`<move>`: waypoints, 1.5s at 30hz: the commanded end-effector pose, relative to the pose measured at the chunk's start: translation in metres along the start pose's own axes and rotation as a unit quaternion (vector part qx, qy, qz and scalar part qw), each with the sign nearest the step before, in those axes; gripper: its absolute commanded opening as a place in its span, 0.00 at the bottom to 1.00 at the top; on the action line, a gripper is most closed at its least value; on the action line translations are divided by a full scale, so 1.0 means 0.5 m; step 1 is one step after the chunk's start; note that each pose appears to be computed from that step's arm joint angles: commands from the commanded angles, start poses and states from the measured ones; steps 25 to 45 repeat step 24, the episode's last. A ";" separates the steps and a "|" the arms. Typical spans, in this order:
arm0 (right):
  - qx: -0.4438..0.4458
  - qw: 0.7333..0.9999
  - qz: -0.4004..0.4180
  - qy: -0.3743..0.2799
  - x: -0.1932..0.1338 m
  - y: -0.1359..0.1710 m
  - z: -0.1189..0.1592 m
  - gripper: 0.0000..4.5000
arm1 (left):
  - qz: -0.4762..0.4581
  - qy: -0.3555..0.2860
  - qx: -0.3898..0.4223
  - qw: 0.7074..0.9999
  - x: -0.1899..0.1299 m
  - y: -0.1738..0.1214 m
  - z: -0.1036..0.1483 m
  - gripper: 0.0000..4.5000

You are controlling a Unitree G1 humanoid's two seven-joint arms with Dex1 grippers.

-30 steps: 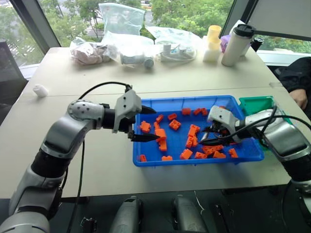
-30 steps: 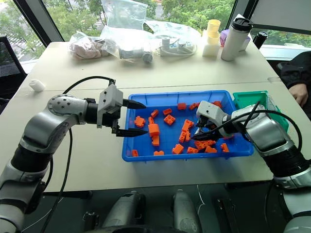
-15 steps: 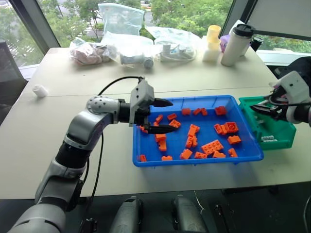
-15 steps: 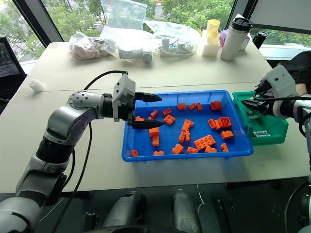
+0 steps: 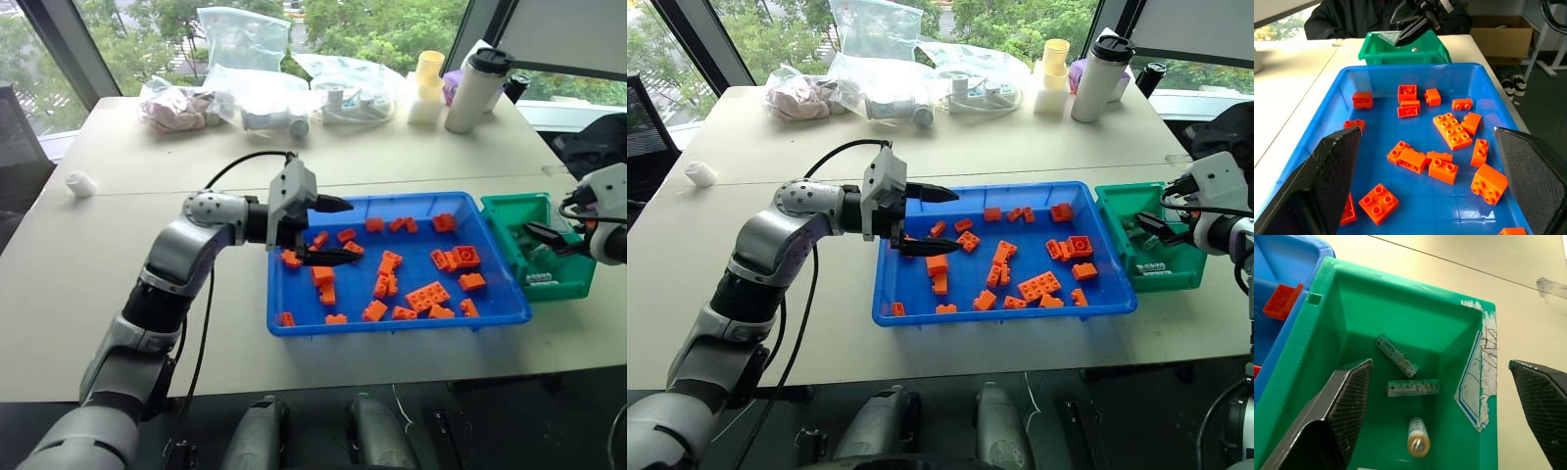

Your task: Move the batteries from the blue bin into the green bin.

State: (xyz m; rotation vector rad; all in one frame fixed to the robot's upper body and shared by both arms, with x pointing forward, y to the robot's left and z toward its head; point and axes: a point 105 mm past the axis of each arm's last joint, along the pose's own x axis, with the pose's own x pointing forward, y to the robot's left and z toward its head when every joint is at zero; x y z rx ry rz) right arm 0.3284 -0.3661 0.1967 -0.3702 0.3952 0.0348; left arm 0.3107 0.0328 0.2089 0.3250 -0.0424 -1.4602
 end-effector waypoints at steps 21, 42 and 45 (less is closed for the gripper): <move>0.014 0.942 0.329 -0.072 -0.163 0.212 0.041 0.98 | 0.197 0.079 -0.129 0.969 -0.257 -0.086 -0.037 1.00; 0.012 0.943 0.327 -0.067 -0.159 0.212 0.029 0.98 | 0.225 0.075 -0.141 0.961 -0.267 -0.084 -0.049 1.00; 0.012 0.943 0.327 -0.067 -0.159 0.212 0.029 0.98 | 0.225 0.075 -0.141 0.961 -0.267 -0.084 -0.049 1.00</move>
